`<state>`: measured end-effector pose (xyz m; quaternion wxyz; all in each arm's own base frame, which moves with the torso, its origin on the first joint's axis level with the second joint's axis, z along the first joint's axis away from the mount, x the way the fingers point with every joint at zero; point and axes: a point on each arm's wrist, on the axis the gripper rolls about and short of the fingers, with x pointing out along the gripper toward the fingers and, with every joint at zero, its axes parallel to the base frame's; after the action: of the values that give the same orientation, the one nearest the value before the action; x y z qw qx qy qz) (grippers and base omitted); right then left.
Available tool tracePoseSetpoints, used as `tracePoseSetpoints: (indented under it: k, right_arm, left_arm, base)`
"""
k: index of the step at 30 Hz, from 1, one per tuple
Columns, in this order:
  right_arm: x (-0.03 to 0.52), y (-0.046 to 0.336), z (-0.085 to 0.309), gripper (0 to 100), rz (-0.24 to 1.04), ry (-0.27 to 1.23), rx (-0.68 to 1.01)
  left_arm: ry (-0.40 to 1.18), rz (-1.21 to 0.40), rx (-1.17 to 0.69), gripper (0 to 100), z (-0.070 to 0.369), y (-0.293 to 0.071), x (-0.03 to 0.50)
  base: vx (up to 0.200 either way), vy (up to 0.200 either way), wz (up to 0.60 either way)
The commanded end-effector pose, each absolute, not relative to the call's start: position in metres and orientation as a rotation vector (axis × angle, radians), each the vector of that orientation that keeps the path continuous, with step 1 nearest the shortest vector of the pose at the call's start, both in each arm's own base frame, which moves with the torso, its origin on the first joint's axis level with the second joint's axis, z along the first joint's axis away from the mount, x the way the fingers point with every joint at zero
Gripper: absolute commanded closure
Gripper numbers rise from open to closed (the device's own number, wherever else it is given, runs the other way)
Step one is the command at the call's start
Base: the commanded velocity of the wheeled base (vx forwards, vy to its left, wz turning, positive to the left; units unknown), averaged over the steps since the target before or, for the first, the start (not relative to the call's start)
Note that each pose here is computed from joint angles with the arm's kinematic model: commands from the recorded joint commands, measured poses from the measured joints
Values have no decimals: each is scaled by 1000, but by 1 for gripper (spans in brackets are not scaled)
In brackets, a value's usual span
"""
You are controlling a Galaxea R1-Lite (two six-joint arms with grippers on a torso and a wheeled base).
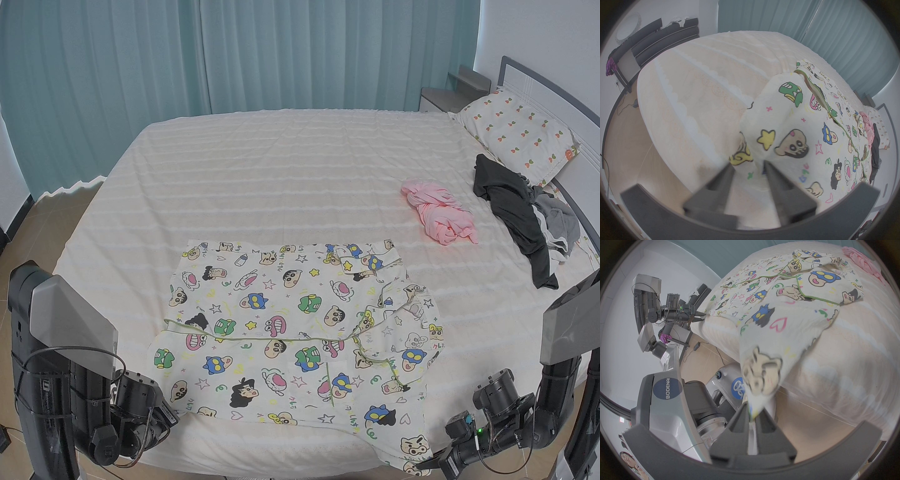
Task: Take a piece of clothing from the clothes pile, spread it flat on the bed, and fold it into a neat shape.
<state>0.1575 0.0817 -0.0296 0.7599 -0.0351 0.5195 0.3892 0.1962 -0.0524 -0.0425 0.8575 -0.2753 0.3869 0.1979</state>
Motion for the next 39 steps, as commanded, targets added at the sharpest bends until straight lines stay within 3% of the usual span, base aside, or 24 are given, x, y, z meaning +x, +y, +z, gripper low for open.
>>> tracePoseSetpoints:
  k: [1, 11, 18, 27, 34, 36, 39]
  right_arm:
    - [152, 79, -29, 0, 844, 1151, -84]
    - [154, 78, -27, 0, 822, 1133, -101]
    - [162, 73, 3, 0, 801, 940, -97]
    - [172, 75, 28, 0, 806, 779, -86]
    - [209, 90, 54, 0, 748, 680, 132]
    - [238, 107, 70, 0, 691, 664, 358]
    - [256, 114, 77, 0, 603, 652, 498]
  left_arm:
    - [819, 421, -578, 0, -42, -51, 194]
    - [776, 403, -604, 0, -33, -50, 196]
    - [556, 315, -749, 0, 22, -34, 201]
    - [437, 194, -780, 0, 58, -18, 196]
    - [344, 113, -792, 0, 75, -22, 217]
    - [296, 86, -836, 0, 83, -26, 234]
    - [266, 65, -901, 0, 89, -30, 240]
  base:
    - [0, 0, 0]
    - [0, 0, 0]
    - [0, 0, 0]
    - [0, 0, 0]
    - [0, 0, 0]
    - [0, 0, 0]
    - [-200, 0, 0]
